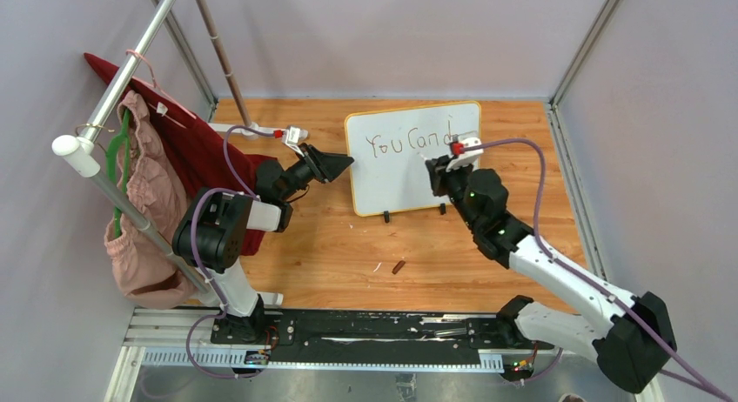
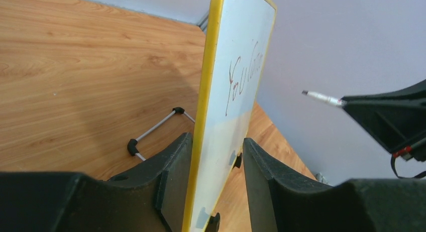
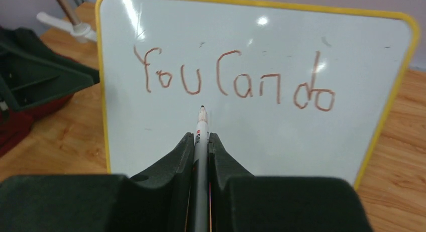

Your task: Write a sentence on the whiteboard

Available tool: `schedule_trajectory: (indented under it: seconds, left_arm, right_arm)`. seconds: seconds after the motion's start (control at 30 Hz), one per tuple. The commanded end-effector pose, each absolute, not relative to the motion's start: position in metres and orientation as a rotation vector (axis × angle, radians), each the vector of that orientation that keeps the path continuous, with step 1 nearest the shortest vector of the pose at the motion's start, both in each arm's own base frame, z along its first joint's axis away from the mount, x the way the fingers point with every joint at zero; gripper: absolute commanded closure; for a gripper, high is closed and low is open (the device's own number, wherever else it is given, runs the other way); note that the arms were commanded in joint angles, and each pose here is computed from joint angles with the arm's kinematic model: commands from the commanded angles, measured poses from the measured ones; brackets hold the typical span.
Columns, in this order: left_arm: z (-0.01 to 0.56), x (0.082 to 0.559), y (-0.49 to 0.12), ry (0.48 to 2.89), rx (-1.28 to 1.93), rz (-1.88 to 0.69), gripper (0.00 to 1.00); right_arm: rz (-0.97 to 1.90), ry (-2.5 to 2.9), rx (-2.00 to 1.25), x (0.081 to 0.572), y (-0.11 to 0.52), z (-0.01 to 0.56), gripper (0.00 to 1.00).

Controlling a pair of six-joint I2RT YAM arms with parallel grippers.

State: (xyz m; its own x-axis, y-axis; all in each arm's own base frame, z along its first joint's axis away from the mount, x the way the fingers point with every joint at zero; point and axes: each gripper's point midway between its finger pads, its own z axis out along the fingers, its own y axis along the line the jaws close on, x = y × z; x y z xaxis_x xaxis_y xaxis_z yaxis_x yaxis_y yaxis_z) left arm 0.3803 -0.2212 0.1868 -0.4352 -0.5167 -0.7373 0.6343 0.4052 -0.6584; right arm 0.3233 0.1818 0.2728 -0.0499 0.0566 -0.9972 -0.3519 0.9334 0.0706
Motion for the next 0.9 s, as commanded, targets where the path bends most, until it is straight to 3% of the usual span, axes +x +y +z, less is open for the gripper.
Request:
schedule_trajectory:
  seconds: [0.0,0.37,0.87]
  left_arm:
    - [0.171,0.377,-0.222,1.594,0.083,-1.325,0.53]
    - [0.166,0.377,-0.221,1.609,0.076,-1.32,0.5]
    - [0.165,0.378,-0.221,1.605,0.058,-1.326,0.5]
  right_arm:
    - [0.361,1.586,-0.391,0.314,0.226,0.25,1.0]
    - [0.477,1.627,-0.543,0.299,0.308,0.21,1.0]
    - [0.3,1.638,-0.448,0.31,0.311,0.202,1.0]
